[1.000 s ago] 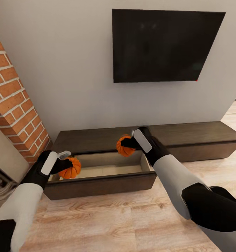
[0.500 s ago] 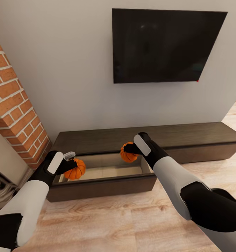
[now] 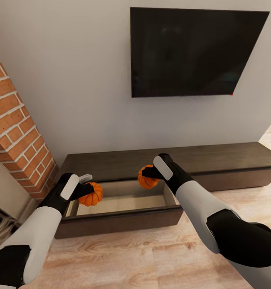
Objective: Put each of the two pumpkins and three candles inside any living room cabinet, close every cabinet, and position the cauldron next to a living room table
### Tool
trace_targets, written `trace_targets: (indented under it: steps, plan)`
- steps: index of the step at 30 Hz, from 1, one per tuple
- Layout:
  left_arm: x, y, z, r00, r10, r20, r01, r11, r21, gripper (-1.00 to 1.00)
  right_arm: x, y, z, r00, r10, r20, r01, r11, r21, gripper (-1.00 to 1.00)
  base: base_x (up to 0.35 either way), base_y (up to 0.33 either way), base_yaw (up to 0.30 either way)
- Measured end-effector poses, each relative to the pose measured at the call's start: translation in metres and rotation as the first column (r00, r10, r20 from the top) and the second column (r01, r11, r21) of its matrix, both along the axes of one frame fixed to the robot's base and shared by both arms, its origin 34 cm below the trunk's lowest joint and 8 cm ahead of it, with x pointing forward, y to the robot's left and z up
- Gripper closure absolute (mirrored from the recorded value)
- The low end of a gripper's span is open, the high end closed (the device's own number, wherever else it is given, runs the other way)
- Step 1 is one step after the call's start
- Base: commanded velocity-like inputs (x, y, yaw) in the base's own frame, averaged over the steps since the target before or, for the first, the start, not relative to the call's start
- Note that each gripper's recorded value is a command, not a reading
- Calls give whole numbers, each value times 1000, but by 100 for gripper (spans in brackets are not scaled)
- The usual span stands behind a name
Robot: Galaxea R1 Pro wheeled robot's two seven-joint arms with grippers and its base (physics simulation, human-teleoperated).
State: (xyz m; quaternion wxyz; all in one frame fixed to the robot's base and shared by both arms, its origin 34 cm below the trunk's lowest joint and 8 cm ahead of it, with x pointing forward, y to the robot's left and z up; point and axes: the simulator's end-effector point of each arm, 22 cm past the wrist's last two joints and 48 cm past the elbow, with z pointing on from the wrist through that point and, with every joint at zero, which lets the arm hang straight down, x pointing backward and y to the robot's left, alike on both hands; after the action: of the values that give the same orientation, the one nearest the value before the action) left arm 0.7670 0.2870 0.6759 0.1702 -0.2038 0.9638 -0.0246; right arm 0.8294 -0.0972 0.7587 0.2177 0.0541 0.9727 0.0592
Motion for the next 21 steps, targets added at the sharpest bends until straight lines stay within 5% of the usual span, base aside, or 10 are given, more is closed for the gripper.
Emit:
trace_targets:
  steps: [21]
  plan:
    - [7, 3, -8, 999, 22, 37, -22, 1000, 12, 100, -11, -4, -28, 999, -4, -45, 4, 1000, -7, 100, 3, 40, 0]
